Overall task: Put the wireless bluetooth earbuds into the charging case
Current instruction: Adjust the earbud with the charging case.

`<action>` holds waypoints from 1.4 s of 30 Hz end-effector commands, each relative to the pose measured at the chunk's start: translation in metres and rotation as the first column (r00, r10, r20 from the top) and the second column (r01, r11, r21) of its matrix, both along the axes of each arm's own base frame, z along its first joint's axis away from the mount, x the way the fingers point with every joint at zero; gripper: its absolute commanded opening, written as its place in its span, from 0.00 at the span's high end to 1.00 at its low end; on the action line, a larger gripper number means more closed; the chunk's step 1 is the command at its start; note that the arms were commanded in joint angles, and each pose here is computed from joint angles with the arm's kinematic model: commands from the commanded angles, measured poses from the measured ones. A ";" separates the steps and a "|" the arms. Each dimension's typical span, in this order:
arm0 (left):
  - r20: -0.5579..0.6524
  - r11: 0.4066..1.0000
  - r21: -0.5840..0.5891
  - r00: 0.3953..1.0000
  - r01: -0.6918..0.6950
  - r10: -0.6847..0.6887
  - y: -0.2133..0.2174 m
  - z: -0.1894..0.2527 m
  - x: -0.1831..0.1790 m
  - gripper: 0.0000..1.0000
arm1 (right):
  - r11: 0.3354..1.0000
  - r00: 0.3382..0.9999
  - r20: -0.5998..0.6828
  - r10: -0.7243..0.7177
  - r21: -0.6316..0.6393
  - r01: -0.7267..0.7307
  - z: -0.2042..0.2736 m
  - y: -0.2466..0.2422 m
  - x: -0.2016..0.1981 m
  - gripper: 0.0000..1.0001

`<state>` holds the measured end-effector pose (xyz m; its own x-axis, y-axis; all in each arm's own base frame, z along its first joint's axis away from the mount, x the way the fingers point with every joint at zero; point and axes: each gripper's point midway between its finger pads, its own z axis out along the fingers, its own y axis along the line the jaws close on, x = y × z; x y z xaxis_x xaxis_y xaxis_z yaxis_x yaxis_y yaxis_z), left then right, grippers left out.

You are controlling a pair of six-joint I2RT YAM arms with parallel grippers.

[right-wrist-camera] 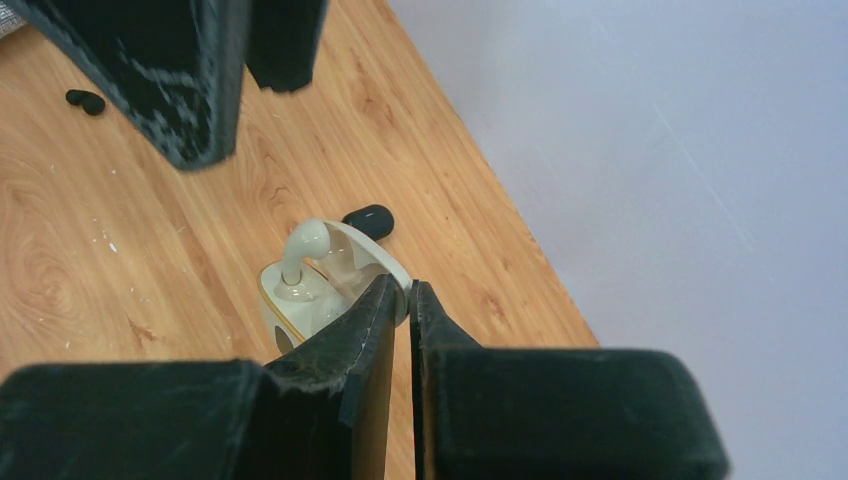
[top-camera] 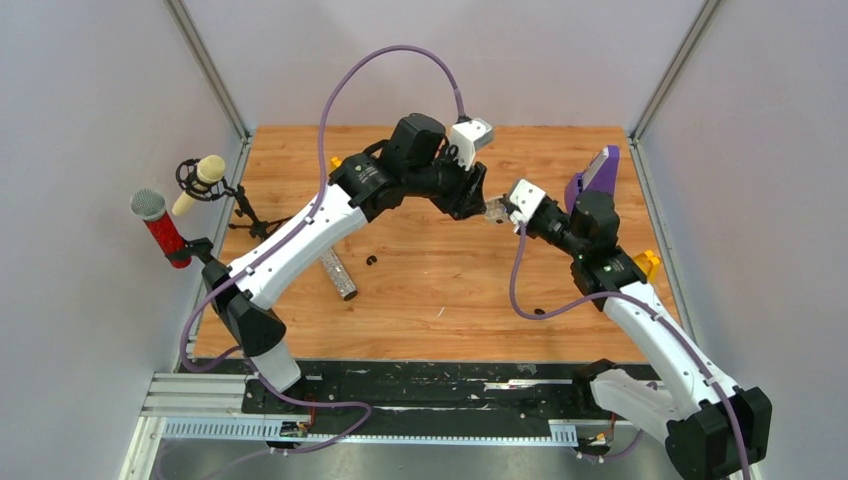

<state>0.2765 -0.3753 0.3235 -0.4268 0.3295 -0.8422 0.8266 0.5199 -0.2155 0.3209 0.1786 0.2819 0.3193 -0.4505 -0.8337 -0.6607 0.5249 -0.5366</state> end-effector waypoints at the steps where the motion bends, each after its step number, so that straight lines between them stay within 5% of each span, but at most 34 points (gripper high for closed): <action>1: -0.093 0.999 -0.034 0.995 0.031 -0.034 -0.017 -0.015 -0.006 0.47 | 0.998 0.991 0.133 -0.025 -0.046 0.032 0.020 -0.005 -0.001 1.00; 42: -0.140 1.000 0.000 0.990 -0.031 0.031 -0.035 -0.035 0.012 0.62 | 0.998 0.991 0.127 0.051 -0.048 -0.045 0.015 0.004 -0.018 1.00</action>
<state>0.2863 -0.4034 0.2752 -0.5598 0.3396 -0.7558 0.7697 0.5510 -0.3225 0.3096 0.1774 0.2857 0.3962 -0.4912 -0.7758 -0.6174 0.4828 -0.6210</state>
